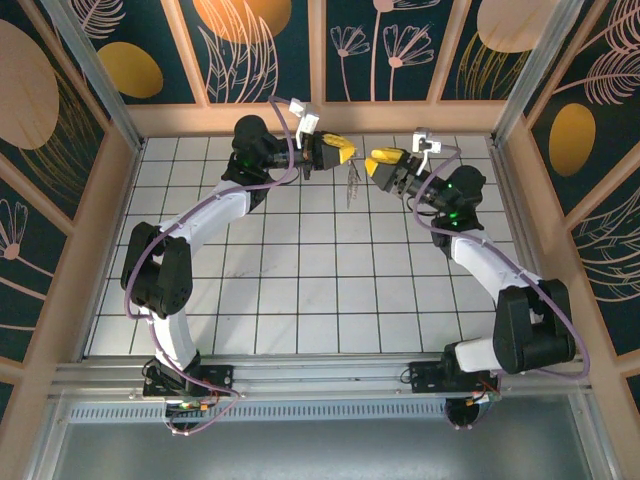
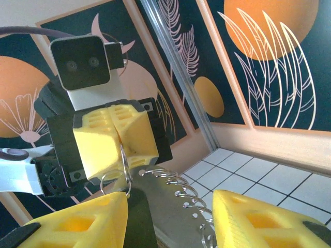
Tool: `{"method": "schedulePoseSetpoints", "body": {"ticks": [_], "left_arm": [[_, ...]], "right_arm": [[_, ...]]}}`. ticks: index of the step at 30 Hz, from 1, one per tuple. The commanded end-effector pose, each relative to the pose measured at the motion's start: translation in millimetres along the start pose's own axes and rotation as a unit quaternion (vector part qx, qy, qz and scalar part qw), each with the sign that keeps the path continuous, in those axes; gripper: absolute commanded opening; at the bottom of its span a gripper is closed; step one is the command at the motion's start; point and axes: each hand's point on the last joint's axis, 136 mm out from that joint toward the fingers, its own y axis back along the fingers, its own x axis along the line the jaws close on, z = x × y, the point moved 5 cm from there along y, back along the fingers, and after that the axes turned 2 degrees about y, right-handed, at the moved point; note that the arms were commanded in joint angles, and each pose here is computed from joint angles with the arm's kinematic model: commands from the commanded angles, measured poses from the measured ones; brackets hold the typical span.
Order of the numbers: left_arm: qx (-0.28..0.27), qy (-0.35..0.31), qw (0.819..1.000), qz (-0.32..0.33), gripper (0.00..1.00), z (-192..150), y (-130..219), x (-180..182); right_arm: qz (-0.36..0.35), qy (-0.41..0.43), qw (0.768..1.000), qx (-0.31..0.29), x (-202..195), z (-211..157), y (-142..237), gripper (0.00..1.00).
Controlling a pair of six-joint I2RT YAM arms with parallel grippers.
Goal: Put the keys on the keyring
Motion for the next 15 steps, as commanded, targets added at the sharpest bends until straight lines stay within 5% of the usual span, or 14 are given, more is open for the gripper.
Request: {"method": "schedulePoseSetpoints", "body": {"ticks": [1,15], "left_arm": [[-0.013,-0.022,1.000,-0.012,0.00,12,0,-13],[-0.013,-0.021,1.000,-0.013,0.00,12,0,-13]], "right_arm": [[0.034,0.030,0.998,-0.035,16,24,-6,0.47],[0.053,0.025,0.998,-0.030,17,22,-24,0.46]]}}
